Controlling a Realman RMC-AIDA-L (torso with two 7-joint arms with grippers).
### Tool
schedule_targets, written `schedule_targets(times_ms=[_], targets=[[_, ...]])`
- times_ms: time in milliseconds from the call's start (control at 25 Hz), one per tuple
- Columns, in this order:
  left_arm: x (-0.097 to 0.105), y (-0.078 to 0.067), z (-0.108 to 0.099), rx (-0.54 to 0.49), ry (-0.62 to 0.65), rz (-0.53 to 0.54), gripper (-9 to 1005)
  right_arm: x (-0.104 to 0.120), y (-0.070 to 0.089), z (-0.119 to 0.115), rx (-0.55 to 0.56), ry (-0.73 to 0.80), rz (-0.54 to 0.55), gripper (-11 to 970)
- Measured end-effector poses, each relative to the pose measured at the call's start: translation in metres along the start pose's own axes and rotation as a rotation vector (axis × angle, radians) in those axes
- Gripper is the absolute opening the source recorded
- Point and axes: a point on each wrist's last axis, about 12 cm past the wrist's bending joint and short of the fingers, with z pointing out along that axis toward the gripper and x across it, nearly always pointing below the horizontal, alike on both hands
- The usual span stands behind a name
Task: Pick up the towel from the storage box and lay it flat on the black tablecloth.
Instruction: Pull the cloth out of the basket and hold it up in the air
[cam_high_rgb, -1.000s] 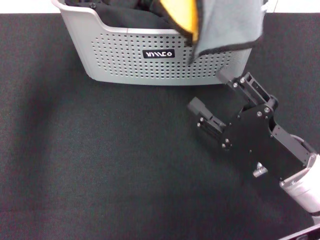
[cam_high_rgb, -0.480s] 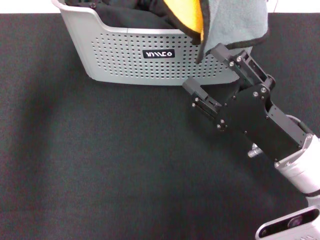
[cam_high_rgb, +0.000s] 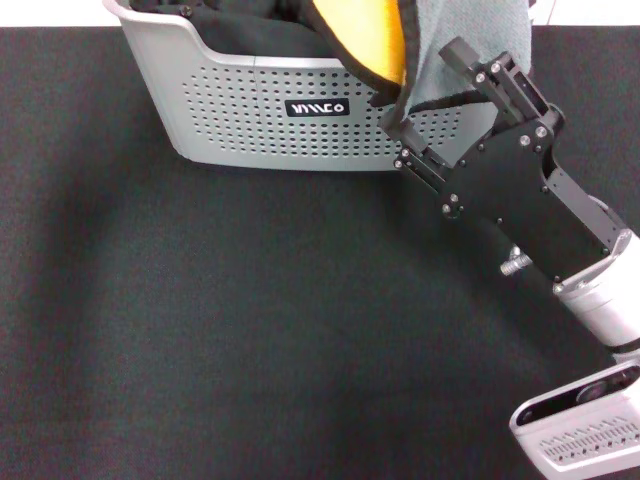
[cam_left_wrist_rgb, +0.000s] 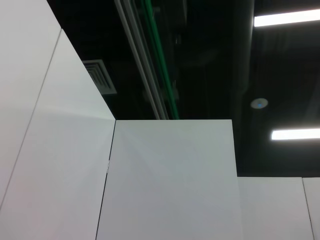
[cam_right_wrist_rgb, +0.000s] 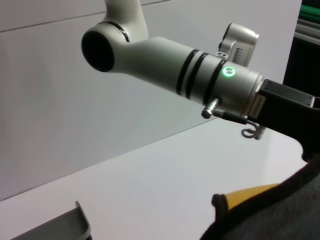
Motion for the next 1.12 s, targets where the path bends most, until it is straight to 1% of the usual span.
schedule_targets(times_ms=[280,400,800,960,1120], targets=[[0.002,0.001,-0.002,-0.008,-0.009,-0.014,73,0.001,-0.001,-0.002,0.005,0.002,0.013,704],[0.002,0.001,-0.003,-0.012,-0.011,-0.015,74,-0.002,-0.002,-0.009,0.02,0.003,0.019,700],[0.001,0.002,-0.006,-0.022,-0.009,-0.015,77,-0.013,-0.01,-0.034,0.124,0.012,0.035,687],[0.001,0.002,-0.006,-0.023,-0.01,-0.014,78,-0.017,-0.01,-0.04,0.124,0.007,0.037,682],[0.0,0.003,-0.007,-0.026,-0.013,-0.011,79,-0.02,-0.008,-0.044,0.118,0.008,0.038,571]])
